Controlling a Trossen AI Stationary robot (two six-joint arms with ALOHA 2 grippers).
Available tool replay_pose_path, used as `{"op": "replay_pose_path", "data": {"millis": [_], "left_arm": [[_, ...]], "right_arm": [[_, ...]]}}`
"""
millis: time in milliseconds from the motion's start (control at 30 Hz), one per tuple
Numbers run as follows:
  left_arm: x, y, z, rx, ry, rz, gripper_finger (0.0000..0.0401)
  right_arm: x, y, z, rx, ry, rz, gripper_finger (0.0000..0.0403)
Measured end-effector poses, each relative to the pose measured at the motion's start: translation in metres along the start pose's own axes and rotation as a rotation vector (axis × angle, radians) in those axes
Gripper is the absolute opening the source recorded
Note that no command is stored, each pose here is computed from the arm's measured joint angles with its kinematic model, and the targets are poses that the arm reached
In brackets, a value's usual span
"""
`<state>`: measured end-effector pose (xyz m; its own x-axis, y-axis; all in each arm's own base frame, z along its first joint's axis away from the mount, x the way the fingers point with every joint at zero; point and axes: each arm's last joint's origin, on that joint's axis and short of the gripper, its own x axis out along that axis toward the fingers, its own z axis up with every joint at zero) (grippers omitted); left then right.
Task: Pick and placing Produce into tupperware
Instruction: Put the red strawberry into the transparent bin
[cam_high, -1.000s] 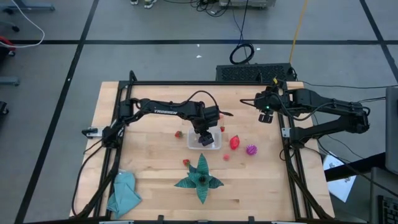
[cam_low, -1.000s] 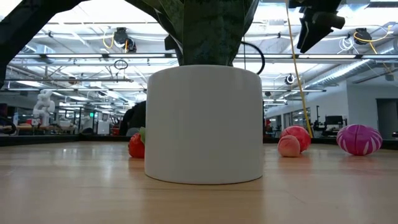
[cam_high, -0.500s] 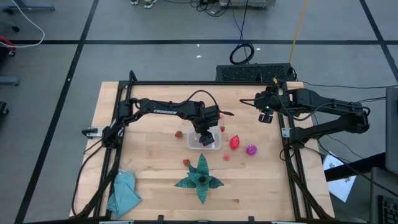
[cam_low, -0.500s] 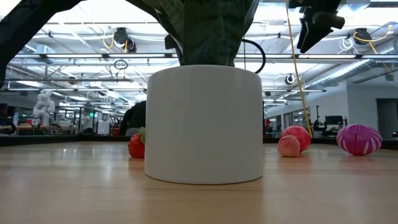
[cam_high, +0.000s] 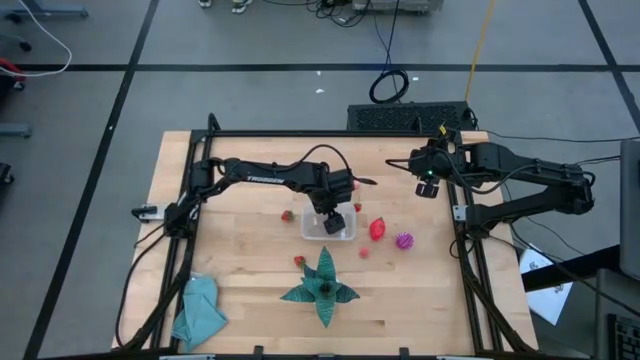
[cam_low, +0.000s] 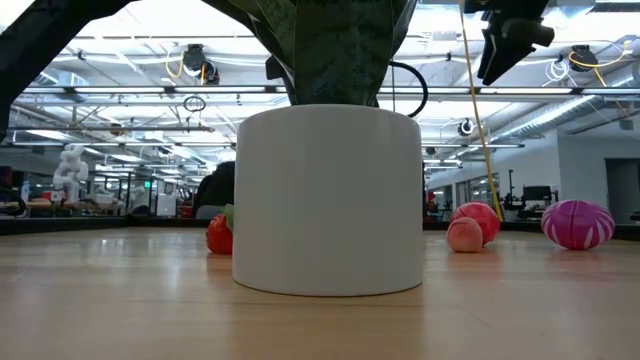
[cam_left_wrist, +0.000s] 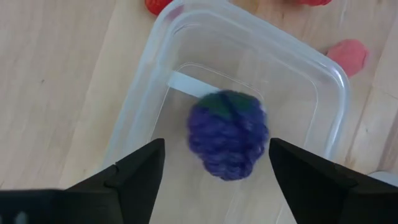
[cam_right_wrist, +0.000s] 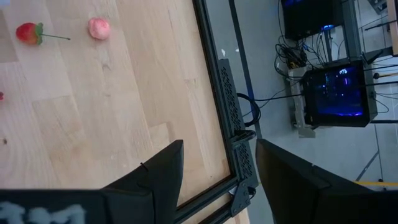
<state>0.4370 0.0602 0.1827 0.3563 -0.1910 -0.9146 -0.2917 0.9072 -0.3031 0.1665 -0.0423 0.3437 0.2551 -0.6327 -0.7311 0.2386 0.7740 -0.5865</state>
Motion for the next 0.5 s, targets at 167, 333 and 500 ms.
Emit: {"op": "replay_pose_path", "data": {"millis": [167,333,500], "left_arm": [[-0.008,-0.001,0.003,-0.002,-0.006,0.0,0.0296],[-0.049,-0.006,0.015,0.025,-0.102,0.045,0.0296],[-0.105,-0.012,0.019,0.088,-0.189,0.18,0.0296]], "right_arm": [[0.0,0.0,0.0,0.0,0.0,0.0,0.0192],[0.0,0.0,0.0,0.001,0.0,0.0,0.0192],[0.0,0.0,0.0,0.001,0.0,0.0,0.0192]]}}
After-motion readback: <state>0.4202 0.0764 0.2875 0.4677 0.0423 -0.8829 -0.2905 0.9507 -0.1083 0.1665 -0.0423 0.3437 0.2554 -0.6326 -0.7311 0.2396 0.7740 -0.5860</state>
